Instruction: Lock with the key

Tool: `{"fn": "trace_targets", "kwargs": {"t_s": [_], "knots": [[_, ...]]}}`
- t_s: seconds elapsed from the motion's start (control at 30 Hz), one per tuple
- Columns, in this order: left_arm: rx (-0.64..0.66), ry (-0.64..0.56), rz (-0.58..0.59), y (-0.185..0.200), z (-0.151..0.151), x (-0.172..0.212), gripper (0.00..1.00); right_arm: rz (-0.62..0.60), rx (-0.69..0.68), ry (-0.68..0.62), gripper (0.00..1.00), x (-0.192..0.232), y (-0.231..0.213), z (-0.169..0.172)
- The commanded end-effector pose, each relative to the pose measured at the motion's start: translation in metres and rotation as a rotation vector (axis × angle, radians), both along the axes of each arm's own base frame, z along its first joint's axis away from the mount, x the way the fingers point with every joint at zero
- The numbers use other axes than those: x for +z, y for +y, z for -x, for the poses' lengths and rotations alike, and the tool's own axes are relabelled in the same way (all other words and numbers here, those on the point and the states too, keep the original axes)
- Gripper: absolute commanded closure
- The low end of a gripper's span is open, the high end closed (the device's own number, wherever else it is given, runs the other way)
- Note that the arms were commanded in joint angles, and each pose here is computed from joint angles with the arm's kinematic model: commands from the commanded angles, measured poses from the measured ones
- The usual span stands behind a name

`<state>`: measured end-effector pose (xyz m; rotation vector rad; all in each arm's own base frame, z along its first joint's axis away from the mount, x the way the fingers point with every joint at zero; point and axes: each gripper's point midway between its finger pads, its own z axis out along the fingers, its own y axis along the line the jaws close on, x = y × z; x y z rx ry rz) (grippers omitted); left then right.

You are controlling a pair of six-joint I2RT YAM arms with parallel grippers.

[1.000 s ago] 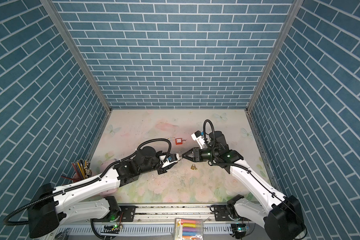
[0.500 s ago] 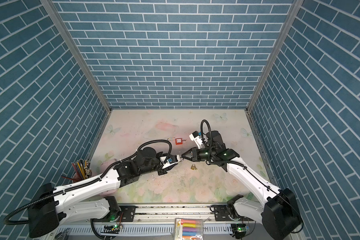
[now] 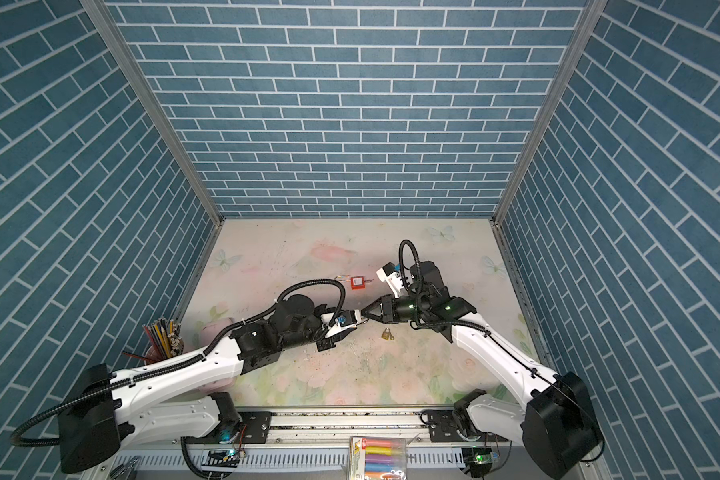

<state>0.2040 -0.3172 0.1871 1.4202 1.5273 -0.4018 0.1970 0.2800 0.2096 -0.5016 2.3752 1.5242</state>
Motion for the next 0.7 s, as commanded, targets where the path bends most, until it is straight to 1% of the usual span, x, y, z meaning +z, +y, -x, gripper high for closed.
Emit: {"fn": "trace_targets", "kwargs": {"t_s": [0.0, 0.27, 0.37, 0.53, 0.67], "knots": [[0.038, -0.036, 0.026, -0.002, -0.01, 0.01, 0.96, 0.01, 0.003, -0.033, 0.74, 0.007, 0.002, -0.003], [0.074, -0.047, 0.027, -0.001, -0.016, 0.012, 0.97, 0.058, -0.019, -0.01, 0.65, -0.003, -0.002, -0.005], [0.079, -0.048, 0.026, -0.001, -0.018, 0.011, 0.97, 0.053, -0.018, 0.0, 0.64, -0.004, -0.001, -0.005], [0.073, -0.05, 0.028, -0.003, -0.018, 0.012, 0.96, 0.038, -0.009, 0.006, 0.65, -0.002, 0.003, -0.006], [0.069, -0.047, 0.025, -0.003, -0.017, 0.011, 0.97, 0.022, -0.001, 0.004, 0.7, 0.001, 0.006, -0.006]]}}
